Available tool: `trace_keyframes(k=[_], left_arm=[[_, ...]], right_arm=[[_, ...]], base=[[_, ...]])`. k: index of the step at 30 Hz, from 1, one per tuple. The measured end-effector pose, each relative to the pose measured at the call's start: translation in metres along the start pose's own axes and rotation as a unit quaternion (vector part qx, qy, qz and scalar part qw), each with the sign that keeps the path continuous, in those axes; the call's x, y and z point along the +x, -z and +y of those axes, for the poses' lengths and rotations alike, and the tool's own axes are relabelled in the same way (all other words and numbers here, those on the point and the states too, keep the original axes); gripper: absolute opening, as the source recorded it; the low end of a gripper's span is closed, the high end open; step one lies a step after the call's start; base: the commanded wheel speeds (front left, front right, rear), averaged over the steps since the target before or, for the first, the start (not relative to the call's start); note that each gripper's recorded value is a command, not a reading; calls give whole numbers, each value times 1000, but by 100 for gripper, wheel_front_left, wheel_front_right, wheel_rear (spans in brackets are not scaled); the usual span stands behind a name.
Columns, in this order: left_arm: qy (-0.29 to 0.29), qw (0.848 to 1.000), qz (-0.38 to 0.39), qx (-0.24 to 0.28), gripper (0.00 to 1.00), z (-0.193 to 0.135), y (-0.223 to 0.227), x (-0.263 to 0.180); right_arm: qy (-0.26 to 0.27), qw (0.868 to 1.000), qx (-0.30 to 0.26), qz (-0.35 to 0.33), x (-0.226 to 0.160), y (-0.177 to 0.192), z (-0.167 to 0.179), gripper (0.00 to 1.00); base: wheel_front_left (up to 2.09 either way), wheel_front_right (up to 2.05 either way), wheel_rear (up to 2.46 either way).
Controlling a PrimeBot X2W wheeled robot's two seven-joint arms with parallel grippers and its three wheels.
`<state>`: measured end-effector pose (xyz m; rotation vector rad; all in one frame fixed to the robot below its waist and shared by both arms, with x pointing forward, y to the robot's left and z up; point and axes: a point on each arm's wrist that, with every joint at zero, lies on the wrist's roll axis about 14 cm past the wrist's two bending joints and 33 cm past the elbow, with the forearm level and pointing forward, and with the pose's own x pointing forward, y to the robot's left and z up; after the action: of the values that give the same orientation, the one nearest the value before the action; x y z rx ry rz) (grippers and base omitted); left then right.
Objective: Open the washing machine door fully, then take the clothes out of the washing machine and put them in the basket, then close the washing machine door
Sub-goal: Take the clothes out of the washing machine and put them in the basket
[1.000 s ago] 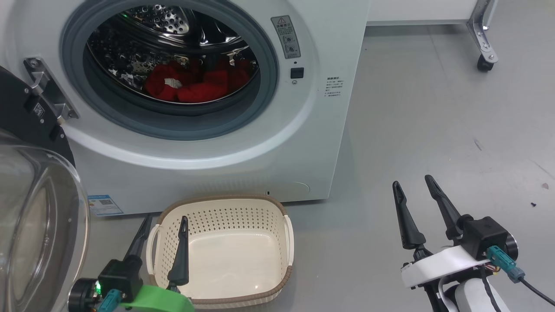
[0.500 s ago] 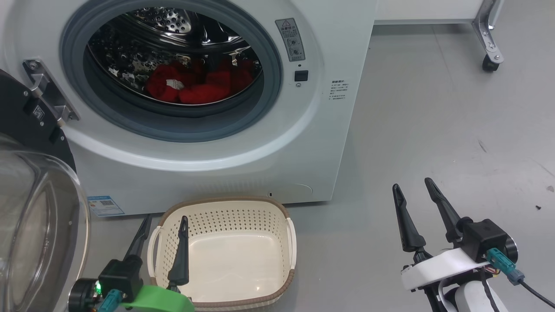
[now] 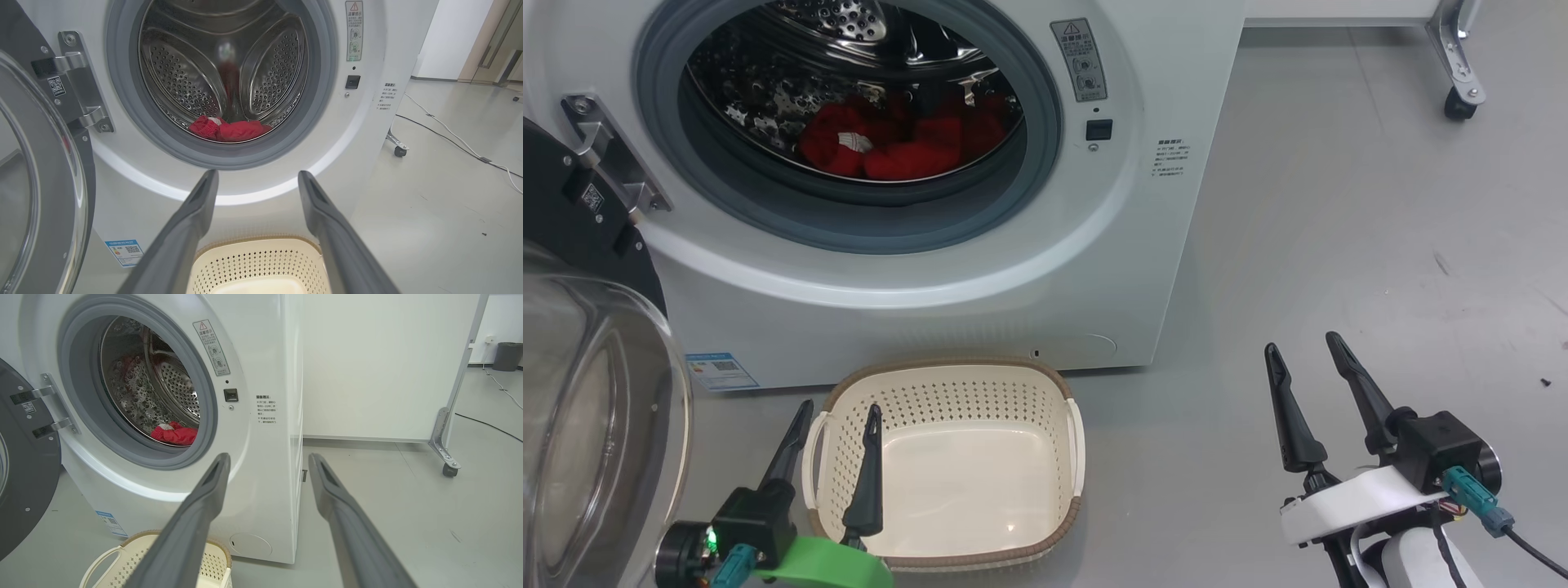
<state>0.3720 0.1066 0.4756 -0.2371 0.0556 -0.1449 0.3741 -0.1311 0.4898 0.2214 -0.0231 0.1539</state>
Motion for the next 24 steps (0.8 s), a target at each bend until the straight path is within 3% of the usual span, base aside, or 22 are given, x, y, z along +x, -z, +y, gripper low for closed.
trace_keyframes(k=[11,24], left_arm=[[11,999,36,-11,100,-4,20,12],[50,991,119,-41,100,-12,62,74]], right_arm=[[-4,1000,-6,11,11,9,-1,100],[-11,1000,-9,18,44,23,-5,100]], base=[[0,0,0],[0,0,0]])
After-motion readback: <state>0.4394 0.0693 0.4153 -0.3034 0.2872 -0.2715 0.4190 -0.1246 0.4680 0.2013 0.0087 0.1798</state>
